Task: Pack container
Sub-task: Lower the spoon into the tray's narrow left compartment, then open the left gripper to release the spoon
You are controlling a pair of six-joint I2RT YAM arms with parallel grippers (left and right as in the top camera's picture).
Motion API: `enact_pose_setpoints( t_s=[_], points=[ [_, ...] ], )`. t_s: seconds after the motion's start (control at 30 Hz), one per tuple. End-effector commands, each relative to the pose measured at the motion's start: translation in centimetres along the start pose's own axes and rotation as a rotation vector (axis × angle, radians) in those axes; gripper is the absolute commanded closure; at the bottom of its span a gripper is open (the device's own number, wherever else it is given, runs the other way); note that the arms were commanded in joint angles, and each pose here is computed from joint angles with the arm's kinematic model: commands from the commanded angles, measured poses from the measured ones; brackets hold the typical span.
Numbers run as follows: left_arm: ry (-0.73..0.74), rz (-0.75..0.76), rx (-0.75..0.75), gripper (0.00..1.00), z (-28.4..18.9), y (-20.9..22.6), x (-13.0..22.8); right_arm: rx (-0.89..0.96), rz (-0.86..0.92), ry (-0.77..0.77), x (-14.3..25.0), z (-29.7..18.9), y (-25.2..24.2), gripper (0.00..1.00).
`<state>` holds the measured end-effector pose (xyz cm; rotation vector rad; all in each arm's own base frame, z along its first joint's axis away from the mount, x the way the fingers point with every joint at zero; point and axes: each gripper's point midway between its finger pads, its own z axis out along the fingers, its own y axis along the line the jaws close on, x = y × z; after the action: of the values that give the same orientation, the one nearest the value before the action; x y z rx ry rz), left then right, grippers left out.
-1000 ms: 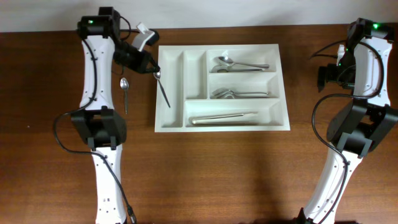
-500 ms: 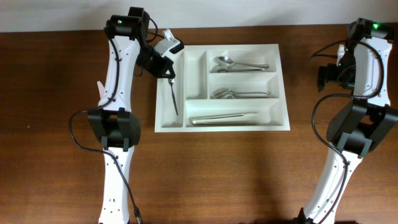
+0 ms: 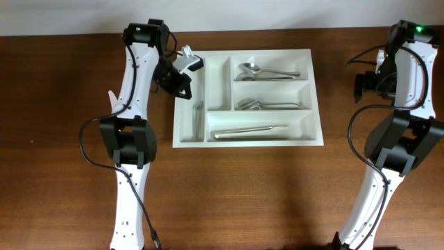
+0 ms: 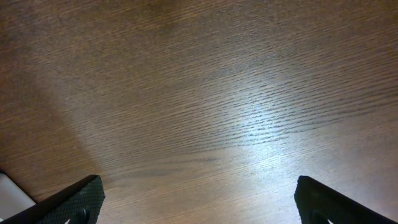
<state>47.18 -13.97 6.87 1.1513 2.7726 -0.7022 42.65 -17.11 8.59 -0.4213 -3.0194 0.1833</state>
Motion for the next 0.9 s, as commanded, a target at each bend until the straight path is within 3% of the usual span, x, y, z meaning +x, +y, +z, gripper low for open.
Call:
enact_pose_setpoints(
  t_s=[0.0,0.3,0.33,0.37,0.6,0.67,0.87],
  points=[
    [0.008,0.01,-0.007,0.85,0.8,0.9,0.2,0.011,0.011,-0.043,0.0,-1.9,-0.5,0.01],
    [-0.138,-0.07,-0.111,0.67,-3.0,2.9,-2.1,0.011,0.011,-0.043,0.0,-1.9,-0.5,0.01],
    [-0.162,-0.092,-0.126,0.61,-3.9,3.2,-2.4,0.011,0.011,-0.043,0.0,-1.9,-0.5,0.01],
    [-0.212,-0.146,-0.154,0.37,-5.7,3.8,-2.6,0.011,0.011,-0.043,0.0,-1.9,-0.5,0.01],
    [-0.345,-0.374,-0.215,0.37,-10.7,7.8,-0.9,0.011,0.011,-0.043,0.0,-1.9,-0.5,0.01],
    [-0.37,-0.429,-0.231,0.32,-12.0,9.7,0.5,0.011,0.011,-0.043,0.0,-1.9,-0.5,0.01],
    [-0.342,-0.375,-0.253,0.27,-13.3,11.6,3.9,0.011,0.011,-0.043,0.0,-1.9,-0.5,0.02]
  ],
)
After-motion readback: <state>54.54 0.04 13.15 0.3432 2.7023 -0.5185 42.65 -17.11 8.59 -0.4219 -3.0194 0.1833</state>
